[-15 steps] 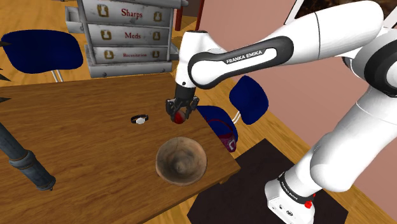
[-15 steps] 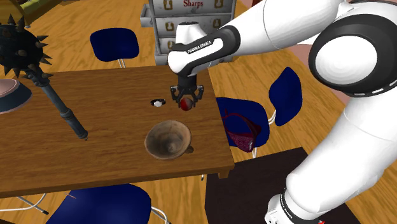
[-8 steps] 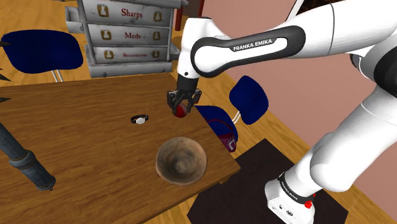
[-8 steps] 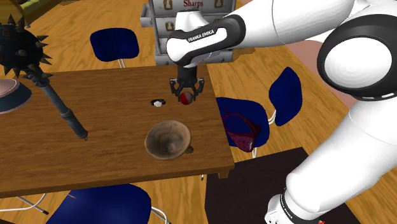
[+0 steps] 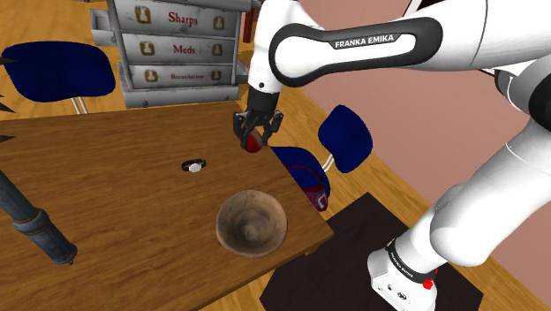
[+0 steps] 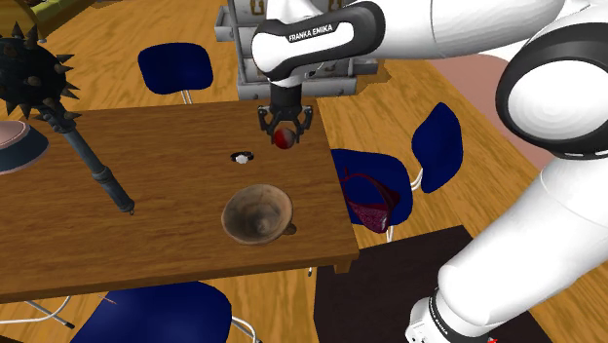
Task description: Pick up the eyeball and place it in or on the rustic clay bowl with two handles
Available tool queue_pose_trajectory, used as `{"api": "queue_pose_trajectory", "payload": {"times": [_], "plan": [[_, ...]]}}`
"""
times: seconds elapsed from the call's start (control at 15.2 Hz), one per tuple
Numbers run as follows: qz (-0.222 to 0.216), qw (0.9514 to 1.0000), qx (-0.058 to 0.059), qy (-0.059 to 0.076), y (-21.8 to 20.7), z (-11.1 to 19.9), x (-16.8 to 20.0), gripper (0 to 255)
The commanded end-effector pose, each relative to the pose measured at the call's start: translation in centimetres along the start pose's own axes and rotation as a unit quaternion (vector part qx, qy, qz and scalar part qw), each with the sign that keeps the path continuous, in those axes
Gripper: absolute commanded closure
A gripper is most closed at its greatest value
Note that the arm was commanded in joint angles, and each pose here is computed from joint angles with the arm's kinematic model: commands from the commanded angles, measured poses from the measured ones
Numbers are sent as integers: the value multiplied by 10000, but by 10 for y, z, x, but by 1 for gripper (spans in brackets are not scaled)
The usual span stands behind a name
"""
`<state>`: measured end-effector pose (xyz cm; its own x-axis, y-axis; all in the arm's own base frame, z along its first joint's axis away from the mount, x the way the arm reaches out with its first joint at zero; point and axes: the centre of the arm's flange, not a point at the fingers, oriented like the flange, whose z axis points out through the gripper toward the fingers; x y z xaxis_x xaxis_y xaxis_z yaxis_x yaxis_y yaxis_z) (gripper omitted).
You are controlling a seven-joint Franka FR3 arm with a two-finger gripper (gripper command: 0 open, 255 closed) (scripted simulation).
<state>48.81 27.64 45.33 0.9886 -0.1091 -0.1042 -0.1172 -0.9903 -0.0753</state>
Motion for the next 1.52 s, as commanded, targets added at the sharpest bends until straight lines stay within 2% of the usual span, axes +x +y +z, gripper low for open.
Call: {"api": "queue_pose_trajectory", "payload": {"times": [0.0,0.46,1.45], "plan": [[1,10000,-1,-2,-1,-10,-1,255],[1,10000,-1,-2,-3,-43,-4,255],[1,10000,-1,-2,-83,-21,-186,255]]}}
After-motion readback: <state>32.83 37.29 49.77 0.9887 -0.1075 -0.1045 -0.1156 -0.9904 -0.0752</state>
